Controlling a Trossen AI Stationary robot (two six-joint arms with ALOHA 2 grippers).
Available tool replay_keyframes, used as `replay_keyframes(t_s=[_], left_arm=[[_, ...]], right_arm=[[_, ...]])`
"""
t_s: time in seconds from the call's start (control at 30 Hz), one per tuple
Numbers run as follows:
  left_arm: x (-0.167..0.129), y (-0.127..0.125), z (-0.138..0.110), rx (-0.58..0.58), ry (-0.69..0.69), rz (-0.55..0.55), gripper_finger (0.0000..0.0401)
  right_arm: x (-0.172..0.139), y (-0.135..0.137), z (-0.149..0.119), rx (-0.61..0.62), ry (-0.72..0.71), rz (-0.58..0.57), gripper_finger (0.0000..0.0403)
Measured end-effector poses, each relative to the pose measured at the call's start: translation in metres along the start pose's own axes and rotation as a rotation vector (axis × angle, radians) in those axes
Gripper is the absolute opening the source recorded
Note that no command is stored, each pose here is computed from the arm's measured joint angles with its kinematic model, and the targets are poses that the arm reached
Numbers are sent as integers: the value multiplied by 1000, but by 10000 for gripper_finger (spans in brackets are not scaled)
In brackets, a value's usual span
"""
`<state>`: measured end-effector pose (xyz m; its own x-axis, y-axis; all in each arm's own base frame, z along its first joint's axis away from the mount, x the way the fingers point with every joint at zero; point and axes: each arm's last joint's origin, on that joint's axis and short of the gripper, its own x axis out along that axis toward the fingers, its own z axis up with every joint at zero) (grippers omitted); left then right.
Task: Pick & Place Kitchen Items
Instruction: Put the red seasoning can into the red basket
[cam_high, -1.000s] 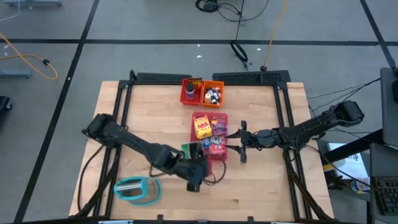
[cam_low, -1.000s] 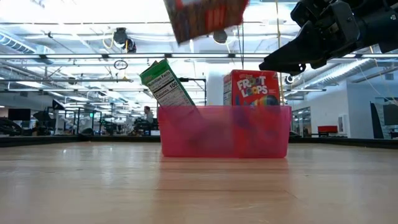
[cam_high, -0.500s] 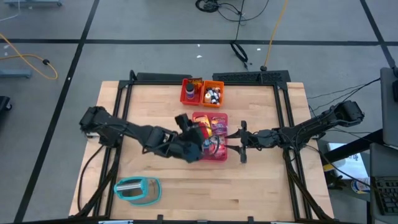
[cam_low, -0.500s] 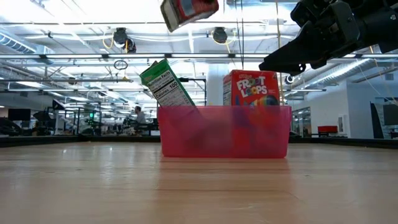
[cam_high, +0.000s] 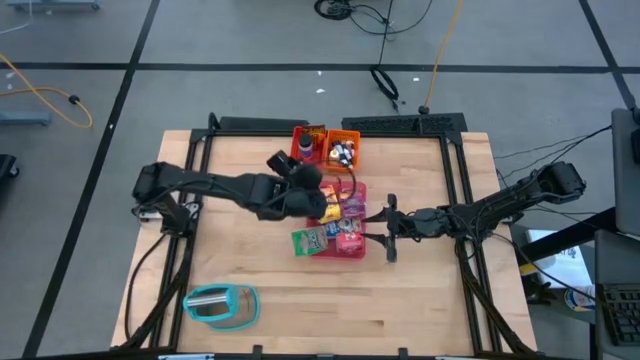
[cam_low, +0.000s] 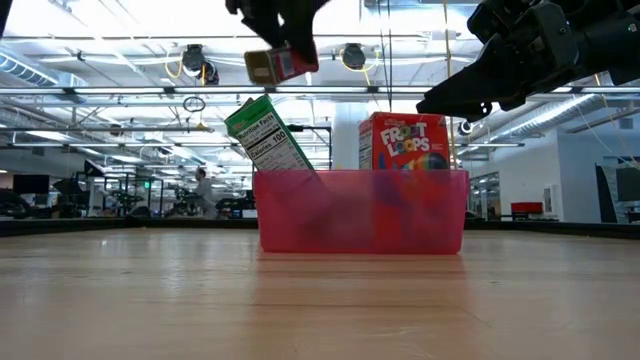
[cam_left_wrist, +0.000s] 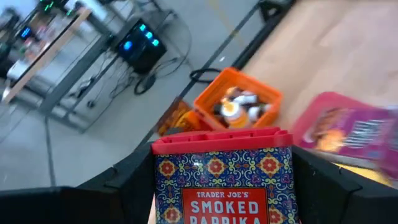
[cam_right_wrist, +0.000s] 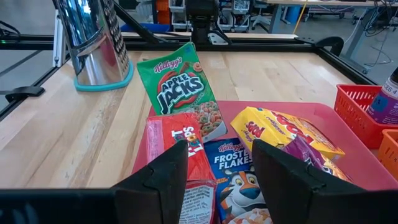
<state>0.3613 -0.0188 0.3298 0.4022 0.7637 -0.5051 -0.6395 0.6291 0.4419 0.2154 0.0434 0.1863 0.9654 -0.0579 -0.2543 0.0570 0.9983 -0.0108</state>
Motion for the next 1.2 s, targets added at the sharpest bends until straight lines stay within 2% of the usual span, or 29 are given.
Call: replay_keyframes(t_s=[0.27, 0.5, 0.67, 0.97, 1.2], left_arm=[[41, 2, -34, -97, 85, 122, 284], [69, 6, -49, -248, 54, 220, 283], [87, 11, -51, -343, 28, 243, 299], [115, 18, -61, -470, -33, 273, 283], [128, 19, -68, -565, -91, 272, 304]], right_arm=[[0, 0, 0, 0, 1, 0, 171], [0, 0, 0, -2, 0, 0, 171], [0, 0, 0, -3, 1, 0, 171], [0, 0, -1, -10, 10, -1, 171], [0, 0, -1, -20, 11, -1, 171]])
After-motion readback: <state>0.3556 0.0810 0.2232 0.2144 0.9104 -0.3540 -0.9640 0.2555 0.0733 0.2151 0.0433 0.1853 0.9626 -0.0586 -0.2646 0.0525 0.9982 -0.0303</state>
